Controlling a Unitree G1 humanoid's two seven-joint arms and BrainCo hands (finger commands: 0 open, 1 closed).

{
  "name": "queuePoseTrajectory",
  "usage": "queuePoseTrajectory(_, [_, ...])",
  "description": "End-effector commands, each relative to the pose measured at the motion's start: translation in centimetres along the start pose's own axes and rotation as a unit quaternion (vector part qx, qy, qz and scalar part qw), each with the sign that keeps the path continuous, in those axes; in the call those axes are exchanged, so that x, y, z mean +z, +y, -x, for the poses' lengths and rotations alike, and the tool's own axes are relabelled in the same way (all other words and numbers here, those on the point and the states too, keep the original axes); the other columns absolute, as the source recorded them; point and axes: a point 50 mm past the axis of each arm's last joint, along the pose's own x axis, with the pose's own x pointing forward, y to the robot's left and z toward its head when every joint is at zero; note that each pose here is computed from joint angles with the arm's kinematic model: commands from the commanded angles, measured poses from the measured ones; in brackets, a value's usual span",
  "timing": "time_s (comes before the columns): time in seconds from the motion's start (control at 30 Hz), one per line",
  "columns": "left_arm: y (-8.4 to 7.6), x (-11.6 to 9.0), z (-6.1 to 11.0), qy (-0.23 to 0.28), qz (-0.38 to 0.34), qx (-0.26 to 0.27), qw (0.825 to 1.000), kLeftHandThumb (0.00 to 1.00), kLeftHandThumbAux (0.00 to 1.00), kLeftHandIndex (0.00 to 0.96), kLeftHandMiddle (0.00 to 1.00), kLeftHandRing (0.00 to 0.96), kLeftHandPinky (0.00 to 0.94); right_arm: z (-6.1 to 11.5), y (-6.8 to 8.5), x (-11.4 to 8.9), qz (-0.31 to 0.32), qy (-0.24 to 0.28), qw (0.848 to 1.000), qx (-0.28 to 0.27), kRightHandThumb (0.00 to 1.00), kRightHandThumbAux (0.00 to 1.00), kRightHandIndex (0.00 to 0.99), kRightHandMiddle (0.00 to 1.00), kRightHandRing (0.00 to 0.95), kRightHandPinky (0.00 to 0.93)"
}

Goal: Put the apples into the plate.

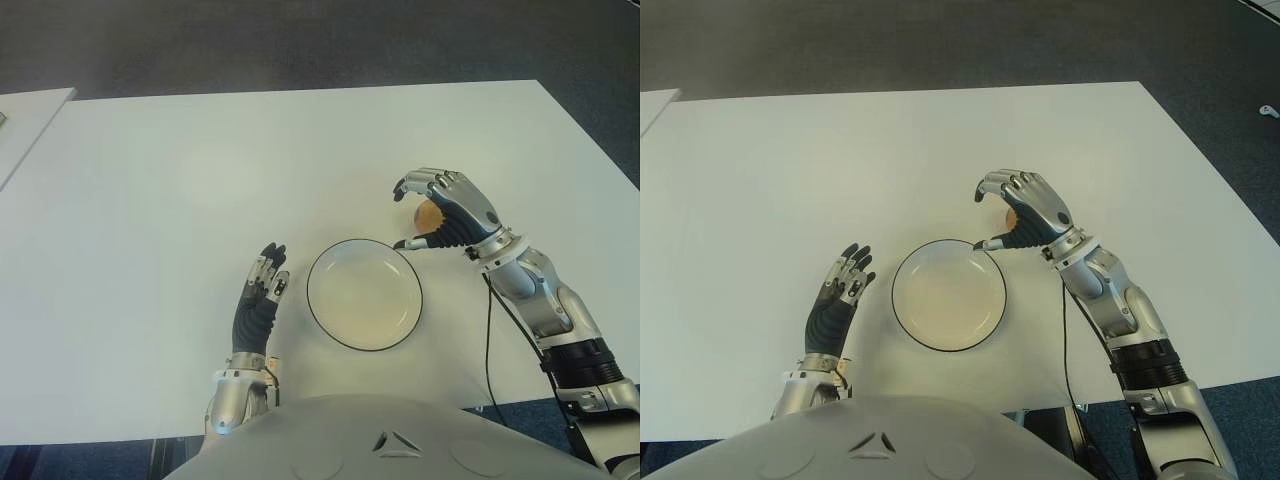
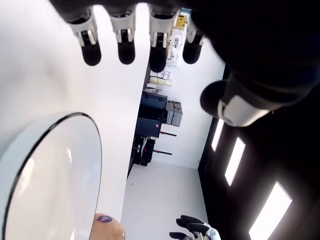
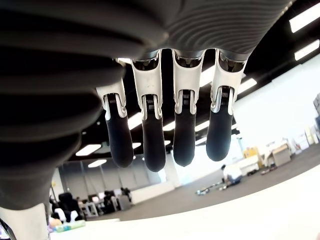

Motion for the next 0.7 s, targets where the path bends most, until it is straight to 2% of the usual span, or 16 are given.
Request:
queuePoseTrajectory(0.03, [-1.0,-0.3,0.0,0.007,0.019,-0.004,1.0,0.245,0.504,0.095,0.109,0.079,0.093,0.0,0.2,-0.3,0.0,0.006,1.0,0.001,0.71,0.714,0.44,0.856,0.848,0.84])
queuePoseTrajectory(0.3, [-1.0,-0.3,0.1,0.007,0.022,-0.002,1.0,0.236,0.51,0.095,0.112,0.085,0.107,0.0,0.2,-1.0,-0.003,0.022,1.0,0.009,0.711,0.714,0.44,0.858,0.848,0.835])
queuePoseTrajectory(0.43, [-0.9,-0.3,0.0,0.007,0.026,0.0,1.0,0.252,0.507,0.109,0.12,0.092,0.113,0.0,0.2,-1.6,0.002,0.041,0.999,0.025,0.709,0.714,0.44,0.832,0.819,0.774])
queuePoseTrajectory(0.5, [-0.9,-0.3,0.0,0.006,0.024,0.0,1.0,0.257,0.504,0.113,0.121,0.092,0.113,0.0,0.2,-2.0,0.01,0.056,0.997,0.045,0.7,0.715,0.436,0.746,0.721,0.657])
queuePoseTrajectory(0.53, [-0.9,-0.3,0.0,0.006,0.023,-0.001,1.0,0.253,0.504,0.109,0.117,0.09,0.108,0.1,0.2,-2.2,0.014,0.062,0.996,0.054,0.691,0.717,0.429,0.64,0.615,0.557])
queuePoseTrajectory(0.57, [-0.9,-0.3,0.0,0.006,0.02,-0.001,1.0,0.251,0.504,0.107,0.116,0.089,0.106,0.1,0.2,-2.3,0.019,0.07,0.995,0.069,0.688,0.718,0.427,0.601,0.576,0.52])
queuePoseTrajectory(0.6, [-0.9,-0.3,0.0,0.006,0.018,-0.002,1.0,0.244,0.504,0.101,0.112,0.085,0.099,0.1,0.2,-2.4,0.023,0.075,0.994,0.079,0.534,0.655,0.377,0.485,0.457,0.408])
queuePoseTrajectory(0.63, [-0.9,-0.3,0.0,0.007,0.017,-0.003,1.0,0.242,0.505,0.098,0.11,0.083,0.097,0.2,0.2,-2.5,0.028,0.081,0.992,0.093,0.477,0.634,0.358,0.443,0.414,0.368])
queuePoseTrajectory(0.7, [-0.9,-0.3,0.0,0.008,0.015,-0.003,1.0,0.232,0.506,0.09,0.106,0.079,0.094,0.2,0.1,-2.6,0.034,0.09,0.989,0.112,0.326,0.56,0.254,0.281,0.253,0.217])
